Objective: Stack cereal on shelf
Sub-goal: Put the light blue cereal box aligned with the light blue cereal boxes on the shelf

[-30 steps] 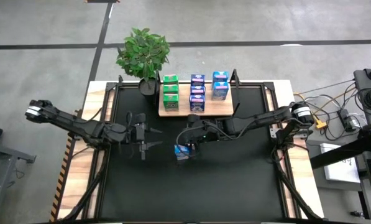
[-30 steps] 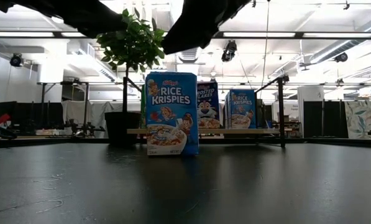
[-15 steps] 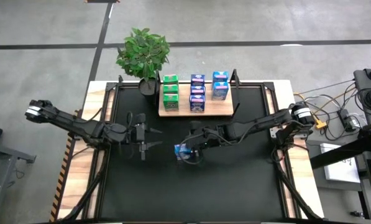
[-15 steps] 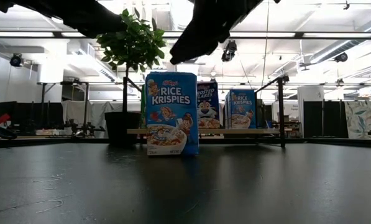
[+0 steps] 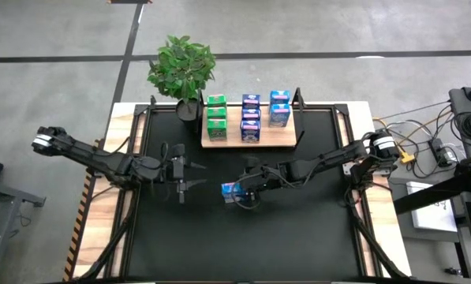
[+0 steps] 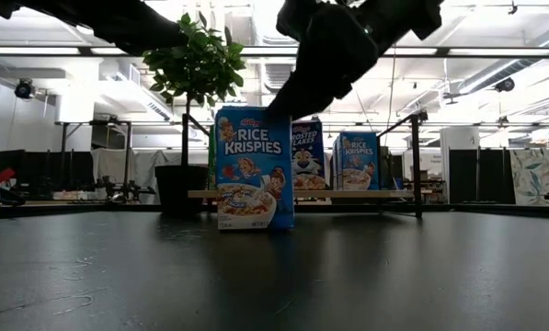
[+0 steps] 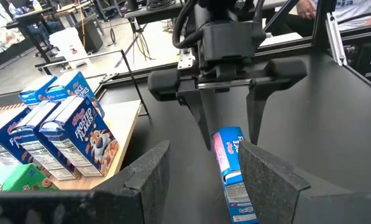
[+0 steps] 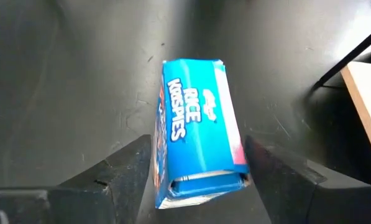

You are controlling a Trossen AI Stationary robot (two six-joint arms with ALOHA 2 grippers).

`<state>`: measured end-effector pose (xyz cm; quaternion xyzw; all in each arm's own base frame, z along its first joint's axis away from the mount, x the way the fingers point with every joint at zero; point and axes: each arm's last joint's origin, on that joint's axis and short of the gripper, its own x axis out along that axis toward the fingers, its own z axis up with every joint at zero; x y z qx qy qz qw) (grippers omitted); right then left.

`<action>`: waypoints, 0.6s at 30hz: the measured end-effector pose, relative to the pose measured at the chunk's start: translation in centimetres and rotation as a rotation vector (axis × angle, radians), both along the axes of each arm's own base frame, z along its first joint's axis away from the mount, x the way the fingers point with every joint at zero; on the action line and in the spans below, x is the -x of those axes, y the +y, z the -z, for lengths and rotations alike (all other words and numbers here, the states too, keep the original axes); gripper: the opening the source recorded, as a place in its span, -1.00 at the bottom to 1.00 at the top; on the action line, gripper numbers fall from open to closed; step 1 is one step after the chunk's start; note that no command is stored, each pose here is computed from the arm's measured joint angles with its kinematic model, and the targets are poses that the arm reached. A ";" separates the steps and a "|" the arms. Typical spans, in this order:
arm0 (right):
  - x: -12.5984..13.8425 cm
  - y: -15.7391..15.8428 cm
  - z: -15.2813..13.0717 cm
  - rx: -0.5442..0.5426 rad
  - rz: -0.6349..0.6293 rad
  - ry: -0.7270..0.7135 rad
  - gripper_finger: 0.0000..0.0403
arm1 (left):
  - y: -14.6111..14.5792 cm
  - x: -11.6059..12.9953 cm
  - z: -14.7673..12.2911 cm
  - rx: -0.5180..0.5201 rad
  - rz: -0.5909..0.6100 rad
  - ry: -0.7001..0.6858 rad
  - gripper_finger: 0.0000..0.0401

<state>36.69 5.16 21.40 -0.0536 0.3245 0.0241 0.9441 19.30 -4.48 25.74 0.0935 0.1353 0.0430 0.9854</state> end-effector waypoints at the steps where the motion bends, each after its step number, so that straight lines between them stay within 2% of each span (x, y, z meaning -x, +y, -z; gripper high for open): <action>1: 0.1 -0.1 0.2 -0.001 0.003 -0.003 0.23 | 0.0 0.0 0.0 0.000 0.000 0.000 -0.14; 8: 0.1 -0.3 0.4 -0.001 0.006 -0.005 -0.01 | 0.0 0.0 0.0 -0.003 0.001 0.000 -0.15; 18: -0.4 -0.2 -0.8 0.005 -0.011 -0.029 -0.30 | 0.0 0.0 0.0 -0.004 0.001 0.000 -0.14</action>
